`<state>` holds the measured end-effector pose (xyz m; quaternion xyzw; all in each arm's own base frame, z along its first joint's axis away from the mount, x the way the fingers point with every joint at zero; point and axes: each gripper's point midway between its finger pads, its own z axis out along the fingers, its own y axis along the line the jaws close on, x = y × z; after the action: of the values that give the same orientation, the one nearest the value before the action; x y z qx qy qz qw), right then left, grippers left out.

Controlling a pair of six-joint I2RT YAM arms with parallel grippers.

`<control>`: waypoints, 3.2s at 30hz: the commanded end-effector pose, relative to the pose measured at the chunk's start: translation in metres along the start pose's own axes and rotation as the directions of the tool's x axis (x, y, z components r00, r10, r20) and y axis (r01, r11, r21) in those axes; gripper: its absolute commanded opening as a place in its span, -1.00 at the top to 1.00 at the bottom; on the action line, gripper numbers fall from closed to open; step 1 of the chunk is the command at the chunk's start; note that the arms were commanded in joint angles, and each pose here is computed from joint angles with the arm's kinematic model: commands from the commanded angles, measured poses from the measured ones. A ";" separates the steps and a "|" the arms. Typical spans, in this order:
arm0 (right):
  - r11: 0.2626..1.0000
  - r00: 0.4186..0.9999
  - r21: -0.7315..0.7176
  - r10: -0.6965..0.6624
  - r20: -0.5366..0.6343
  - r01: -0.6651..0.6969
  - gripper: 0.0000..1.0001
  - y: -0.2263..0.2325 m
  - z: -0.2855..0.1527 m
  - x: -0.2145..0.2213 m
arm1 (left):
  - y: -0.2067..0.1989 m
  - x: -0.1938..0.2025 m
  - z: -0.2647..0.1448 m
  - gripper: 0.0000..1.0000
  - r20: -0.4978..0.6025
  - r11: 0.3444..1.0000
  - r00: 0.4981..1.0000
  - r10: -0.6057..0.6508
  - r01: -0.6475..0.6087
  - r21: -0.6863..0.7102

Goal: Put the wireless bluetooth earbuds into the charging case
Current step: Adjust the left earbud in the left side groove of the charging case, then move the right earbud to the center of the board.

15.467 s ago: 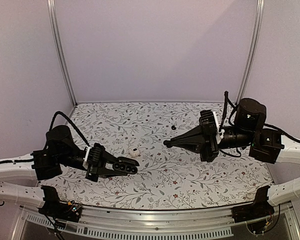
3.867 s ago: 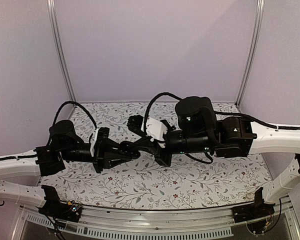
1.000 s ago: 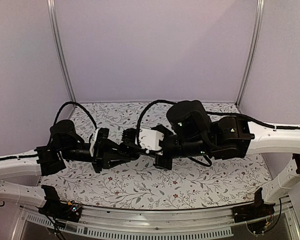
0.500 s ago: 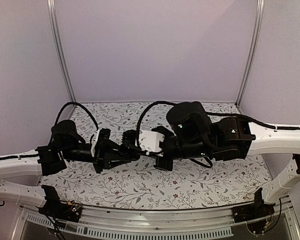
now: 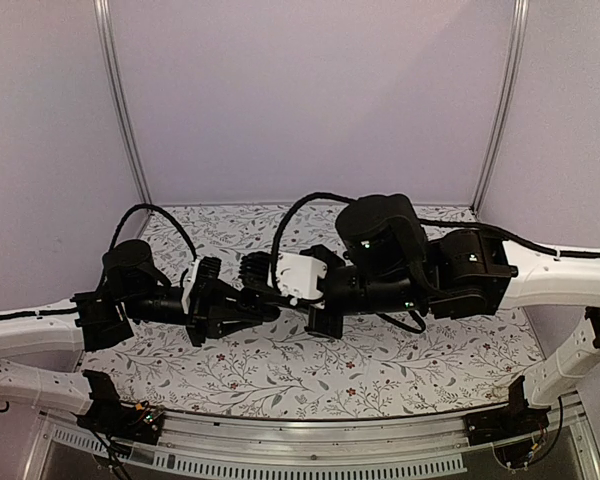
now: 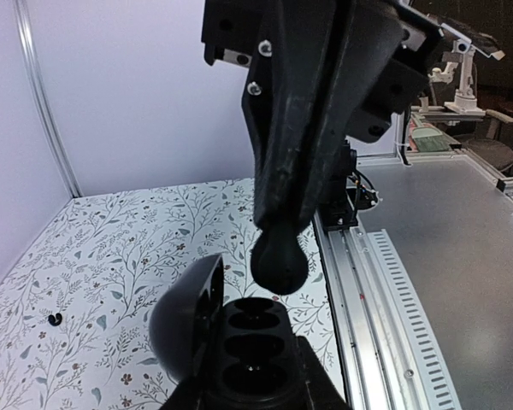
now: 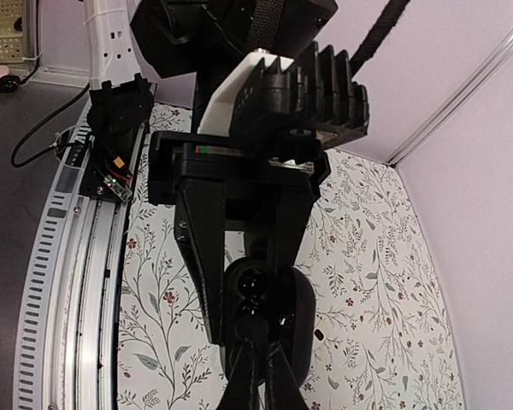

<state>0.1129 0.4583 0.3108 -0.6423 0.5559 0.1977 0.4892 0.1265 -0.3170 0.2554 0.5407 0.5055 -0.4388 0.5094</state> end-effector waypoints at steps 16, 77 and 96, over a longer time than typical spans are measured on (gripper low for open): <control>0.999 0.999 0.008 -0.032 0.033 0.032 1.00 0.002 0.012 -0.017 | 0.001 -0.012 0.002 1.00 0.035 1.000 0.999 0.014 -0.015 0.016; 0.998 0.976 -0.065 0.017 0.219 -0.003 0.51 0.002 -0.029 -0.046 | 0.005 -0.015 -0.003 1.00 0.043 1.000 0.999 0.014 -0.013 -0.014; 0.728 0.803 0.394 0.594 0.045 -0.561 0.37 -0.223 -0.016 0.204 | 0.006 -0.018 -0.007 1.00 0.061 1.000 0.998 0.012 -0.011 -0.029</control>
<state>0.3487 0.3113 0.2903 -0.3487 0.7408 0.2213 0.5298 0.1266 -0.3158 0.2630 0.5317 0.5025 -0.4469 0.5148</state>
